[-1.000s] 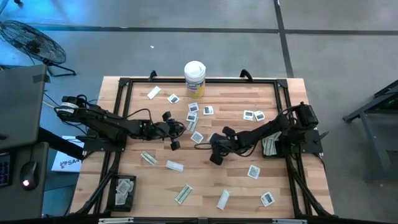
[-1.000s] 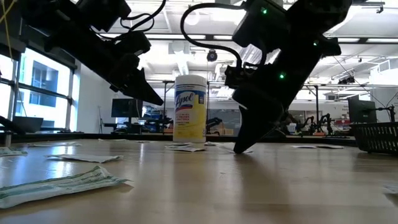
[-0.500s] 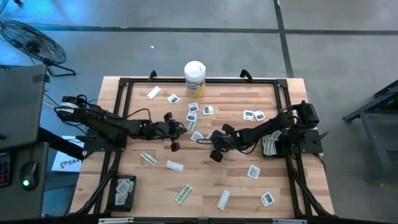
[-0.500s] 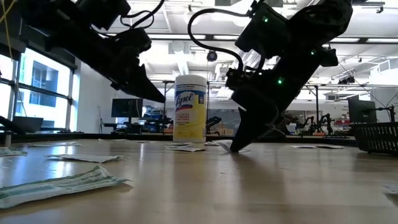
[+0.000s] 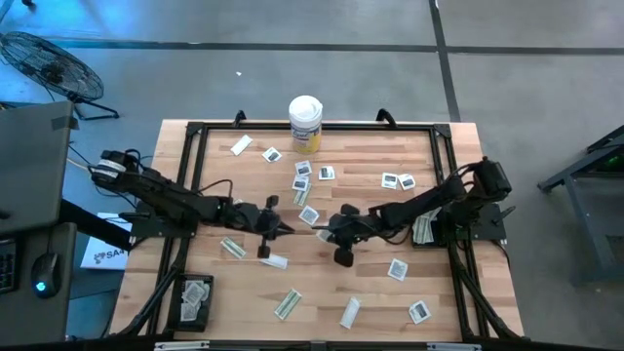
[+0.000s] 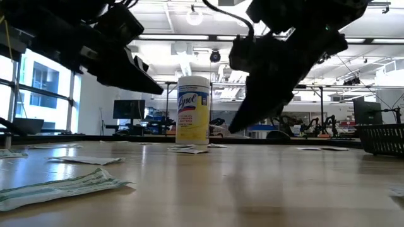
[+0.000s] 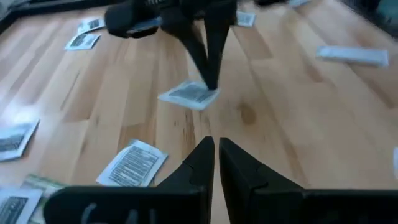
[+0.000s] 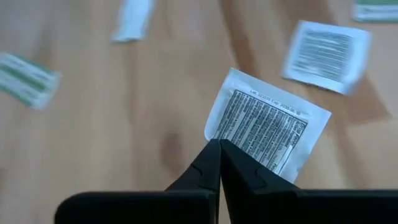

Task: Pick & Place First Aid Supplies
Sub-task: Put the white towelette sachet into the left black bin

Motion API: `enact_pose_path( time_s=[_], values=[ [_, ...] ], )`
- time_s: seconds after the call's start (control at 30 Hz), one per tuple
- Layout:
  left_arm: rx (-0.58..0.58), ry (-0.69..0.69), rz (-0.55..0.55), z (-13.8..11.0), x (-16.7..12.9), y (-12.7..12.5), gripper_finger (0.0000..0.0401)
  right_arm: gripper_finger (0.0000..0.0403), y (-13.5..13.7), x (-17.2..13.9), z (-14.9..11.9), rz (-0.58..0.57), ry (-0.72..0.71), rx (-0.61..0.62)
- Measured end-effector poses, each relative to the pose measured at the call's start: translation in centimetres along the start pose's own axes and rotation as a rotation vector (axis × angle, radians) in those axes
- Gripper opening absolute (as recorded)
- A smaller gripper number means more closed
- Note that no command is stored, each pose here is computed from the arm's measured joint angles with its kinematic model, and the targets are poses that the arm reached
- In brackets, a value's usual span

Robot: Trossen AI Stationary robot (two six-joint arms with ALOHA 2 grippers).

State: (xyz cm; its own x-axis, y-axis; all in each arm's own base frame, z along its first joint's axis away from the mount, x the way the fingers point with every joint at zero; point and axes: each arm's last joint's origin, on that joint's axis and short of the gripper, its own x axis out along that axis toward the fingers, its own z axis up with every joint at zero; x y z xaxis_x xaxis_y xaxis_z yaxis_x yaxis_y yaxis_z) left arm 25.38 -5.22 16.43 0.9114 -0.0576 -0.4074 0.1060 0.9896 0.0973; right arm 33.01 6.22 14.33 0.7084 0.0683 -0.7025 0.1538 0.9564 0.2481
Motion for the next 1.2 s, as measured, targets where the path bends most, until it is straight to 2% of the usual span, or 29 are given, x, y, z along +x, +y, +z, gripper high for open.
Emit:
enact_pose_path(
  time_s=[0.1,0.27,0.47,0.6,0.77,0.97,1.2],
  values=[
    [0.088,-0.021,-0.011,0.0,0.6,-0.7,0.0021,0.0001,0.4,-0.1,0.6,0.076,-0.045,-0.003],
    [0.194,0.013,0.0,-0.1,2.3,-1.2,0.0038,0.0001,0.6,-0.1,0.8,0.107,-0.054,-0.01],
    [0.344,0.09,0.145,-0.4,3.7,-1.0,0.0117,0.0001,0.5,-0.1,0.6,0.125,-0.024,0.008],
    [0.426,0.076,0.125,0.3,3.9,-1.6,0.0175,0.0001,0.5,-0.1,0.5,0.12,-0.008,0.015],
    [0.556,0.064,0.092,0.7,3.8,-2.7,0.0223,0.0001,0.6,-0.1,0.5,0.153,0.001,0.022],
    [0.649,0.063,0.076,0.8,3.6,-3.5,0.0241,0.0001,0.9,-0.2,0.8,0.209,-0.019,0.02],
    [0.644,0.069,0.06,0.7,3.6,-3.5,0.0241,0.0001,1.0,-0.2,1.0,0.218,-0.04,0.016]
  ],
)
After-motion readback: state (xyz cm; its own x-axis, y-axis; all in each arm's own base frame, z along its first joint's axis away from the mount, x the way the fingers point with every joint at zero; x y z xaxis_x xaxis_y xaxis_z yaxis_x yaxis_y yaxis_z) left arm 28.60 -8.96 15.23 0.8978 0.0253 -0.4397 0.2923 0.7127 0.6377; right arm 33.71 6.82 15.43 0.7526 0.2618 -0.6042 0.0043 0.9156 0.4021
